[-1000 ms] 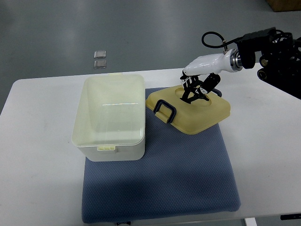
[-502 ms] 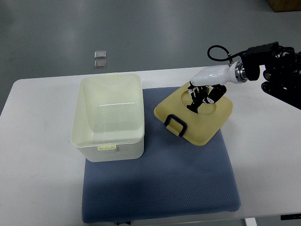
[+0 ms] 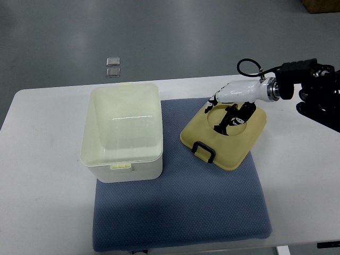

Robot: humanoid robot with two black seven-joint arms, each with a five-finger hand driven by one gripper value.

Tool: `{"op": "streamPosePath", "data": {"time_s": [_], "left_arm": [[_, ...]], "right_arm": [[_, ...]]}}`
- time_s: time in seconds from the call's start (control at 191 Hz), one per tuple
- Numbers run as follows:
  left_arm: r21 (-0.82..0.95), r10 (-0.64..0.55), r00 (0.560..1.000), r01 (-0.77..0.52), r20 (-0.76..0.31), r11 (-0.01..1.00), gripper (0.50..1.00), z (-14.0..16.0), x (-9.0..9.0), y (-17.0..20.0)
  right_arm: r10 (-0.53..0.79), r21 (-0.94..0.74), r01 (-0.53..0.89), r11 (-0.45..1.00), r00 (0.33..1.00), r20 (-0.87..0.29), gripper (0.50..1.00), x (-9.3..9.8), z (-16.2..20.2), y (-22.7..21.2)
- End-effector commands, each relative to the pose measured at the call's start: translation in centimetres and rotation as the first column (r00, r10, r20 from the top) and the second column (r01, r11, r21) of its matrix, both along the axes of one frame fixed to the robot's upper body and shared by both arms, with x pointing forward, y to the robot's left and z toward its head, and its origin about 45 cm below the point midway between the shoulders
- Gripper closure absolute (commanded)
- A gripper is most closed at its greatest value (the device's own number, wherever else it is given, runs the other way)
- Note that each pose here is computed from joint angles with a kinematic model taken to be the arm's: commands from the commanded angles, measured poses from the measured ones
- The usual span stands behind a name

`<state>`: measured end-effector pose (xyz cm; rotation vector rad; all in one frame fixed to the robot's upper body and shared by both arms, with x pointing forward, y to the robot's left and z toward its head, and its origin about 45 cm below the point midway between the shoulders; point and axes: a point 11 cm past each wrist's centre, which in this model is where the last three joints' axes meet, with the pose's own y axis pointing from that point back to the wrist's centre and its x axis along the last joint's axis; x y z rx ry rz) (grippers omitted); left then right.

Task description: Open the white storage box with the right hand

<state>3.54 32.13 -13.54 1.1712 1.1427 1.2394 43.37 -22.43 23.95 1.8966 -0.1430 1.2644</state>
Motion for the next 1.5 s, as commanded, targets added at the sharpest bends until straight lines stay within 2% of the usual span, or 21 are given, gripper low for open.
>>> {"op": "streamPosePath", "data": {"time_s": [0.0, 0.288, 0.398, 0.455, 0.508, 0.513, 0.607, 0.686, 0.816, 0.9, 0.958, 1.057, 1.209, 1.497], "left_arm": [[0.002, 0.0, 1.0, 0.0, 0.001, 1.0, 0.5, 0.0, 0.0, 0.1], [0.002, 0.0, 1.0, 0.0, 0.001, 1.0, 0.5, 0.0, 0.0, 0.1], [0.003, 0.0, 1.0, 0.0, -0.001, 1.0, 0.5, 0.0, 0.0, 0.1], [0.003, 0.0, 1.0, 0.0, 0.001, 1.0, 0.5, 0.0, 0.0, 0.1], [0.003, 0.0, 1.0, 0.0, 0.001, 1.0, 0.5, 0.0, 0.0, 0.1], [0.003, 0.0, 1.0, 0.0, 0.001, 1.0, 0.5, 0.0, 0.0, 0.1], [0.003, 0.0, 1.0, 0.0, 0.001, 1.0, 0.5, 0.0, 0.0, 0.1], [0.005, 0.0, 1.0, 0.0, 0.001, 1.0, 0.5, 0.0, 0.0, 0.1], [0.003, 0.0, 1.0, 0.0, 0.001, 1.0, 0.5, 0.0, 0.0, 0.1], [0.001, 0.002, 1.0, -0.002, 0.0, 1.0, 0.5, 0.0, 0.0, 0.1], [0.002, 0.0, 1.0, 0.0, -0.001, 1.0, 0.5, 0.0, 0.0, 0.1], [-0.002, 0.0, 1.0, 0.0, 0.001, 1.0, 0.5, 0.0, 0.0, -0.1], [-0.003, 0.0, 1.0, 0.0, 0.001, 1.0, 0.5, 0.0, 0.0, -0.1], [0.003, 0.0, 1.0, 0.0, -0.001, 1.0, 0.5, 0.0, 0.0, 0.1]], "right_arm": [[-0.002, 0.003, 0.002, 1.0, 1.0, 0.006, 0.593, 0.1, 0.4, -0.3], [-0.01, 0.024, 0.009, 1.0, 0.999, 0.041, 0.591, 1.0, 3.6, -1.9], [-0.049, 0.087, 0.045, 0.995, 0.998, 0.043, 0.591, 1.5, 5.5, -2.6], [-0.093, 0.177, 0.09, 0.98, 0.996, 0.01, 0.593, 1.7, 6.6, -2.9], [-0.094, 0.177, 0.09, 0.98, 0.996, 0.01, 0.593, 1.7, 6.6, -2.9], [-0.151, 0.297, 0.152, 0.943, 0.988, -0.027, 0.593, 2.1, 8.1, -3.2], [-0.225, 0.508, 0.254, 0.823, 0.967, -0.119, 0.593, 2.8, 10.1, -3.8], [-0.3, 0.637, 0.401, 0.658, 0.916, -0.266, 0.593, 2.8, 8.8, -5.4], [-0.34, 0.726, 0.56, 0.398, 0.826, -0.45, 0.593, 2.7, 6.5, -7.0], [-0.343, 0.747, 0.626, 0.224, 0.768, -0.541, 0.593, 2.7, 4.7, -7.1], [-0.333, 0.732, 0.68, 0.05, 0.702, -0.629, 0.591, 2.6, 2.7, -7.2], [-0.313, 0.676, 0.728, -0.117, 0.619, -0.721, 0.589, 2.0, -0.1, -7.5], [-0.264, 0.608, 0.769, -0.195, 0.556, -0.788, 0.589, 0.8, -3.0, -7.0], [-0.227, 0.571, 0.791, -0.221, 0.527, -0.819, 0.572, -0.2, -4.8, -6.3]]}}
